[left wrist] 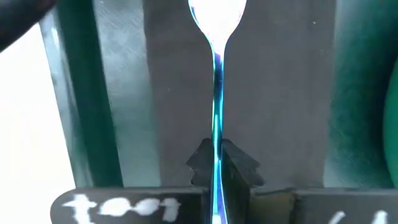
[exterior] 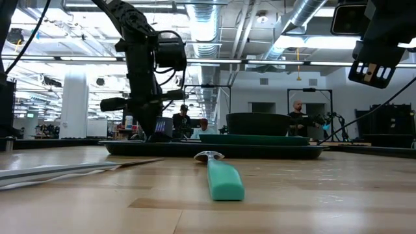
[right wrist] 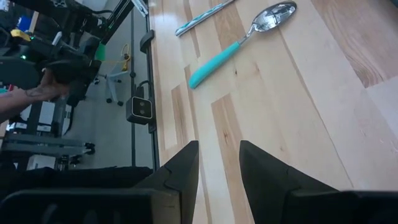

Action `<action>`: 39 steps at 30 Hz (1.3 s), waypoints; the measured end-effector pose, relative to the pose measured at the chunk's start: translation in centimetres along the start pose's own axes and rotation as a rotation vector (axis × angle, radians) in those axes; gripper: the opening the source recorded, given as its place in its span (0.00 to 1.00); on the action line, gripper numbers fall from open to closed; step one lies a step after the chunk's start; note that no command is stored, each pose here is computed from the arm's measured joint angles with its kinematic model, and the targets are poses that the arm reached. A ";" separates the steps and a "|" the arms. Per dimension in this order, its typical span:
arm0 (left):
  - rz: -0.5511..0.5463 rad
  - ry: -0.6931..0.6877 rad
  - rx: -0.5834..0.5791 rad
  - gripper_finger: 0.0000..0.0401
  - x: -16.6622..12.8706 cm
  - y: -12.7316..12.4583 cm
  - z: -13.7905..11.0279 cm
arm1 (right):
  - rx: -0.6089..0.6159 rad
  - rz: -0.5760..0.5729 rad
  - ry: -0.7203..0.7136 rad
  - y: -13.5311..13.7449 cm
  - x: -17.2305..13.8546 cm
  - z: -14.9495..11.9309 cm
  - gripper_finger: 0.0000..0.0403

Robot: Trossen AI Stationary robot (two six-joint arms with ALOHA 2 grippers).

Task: Set up tray
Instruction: Put the blue fork on the black napkin, then put the blue spoon to the right of the blue fork on the black napkin

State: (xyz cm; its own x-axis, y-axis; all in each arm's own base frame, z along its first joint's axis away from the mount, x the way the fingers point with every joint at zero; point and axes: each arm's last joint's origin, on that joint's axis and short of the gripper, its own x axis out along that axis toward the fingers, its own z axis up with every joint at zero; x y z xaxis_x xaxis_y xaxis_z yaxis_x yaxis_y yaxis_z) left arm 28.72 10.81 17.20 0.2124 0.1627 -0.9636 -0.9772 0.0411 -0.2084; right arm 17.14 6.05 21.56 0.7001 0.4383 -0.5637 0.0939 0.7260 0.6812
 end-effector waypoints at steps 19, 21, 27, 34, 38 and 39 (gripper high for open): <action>0.003 -0.006 0.008 0.17 0.0 0.0 0.1 | 0.014 0.000 0.000 0.0 0.0 0.0 0.27; -0.002 0.006 0.010 0.19 0.0 0.0 0.1 | 0.014 0.001 0.000 0.0 0.0 0.0 0.27; -0.075 0.044 0.036 0.20 -1.1 -1.3 0.1 | 0.013 0.001 0.001 0.0 0.0 0.0 0.27; -0.282 0.069 0.209 0.20 -5.7 -6.3 -3.5 | 0.006 0.000 0.001 0.0 0.0 0.0 0.27; -0.359 0.046 0.247 0.20 -8.4 -8.4 -7.9 | 0.006 0.000 0.001 0.0 0.0 0.0 0.27; -0.373 0.042 0.244 0.20 -9.0 -8.7 -9.2 | 0.006 0.000 0.001 0.0 0.0 0.0 0.27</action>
State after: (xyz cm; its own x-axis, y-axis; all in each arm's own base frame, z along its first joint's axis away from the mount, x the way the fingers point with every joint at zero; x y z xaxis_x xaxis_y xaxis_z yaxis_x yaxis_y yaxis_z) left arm 35.30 -0.06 26.17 0.5443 0.0527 -0.8372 -0.8030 0.3214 -0.5019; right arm 17.14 6.05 21.55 0.6997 0.4386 -0.5639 0.0979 0.7230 0.6839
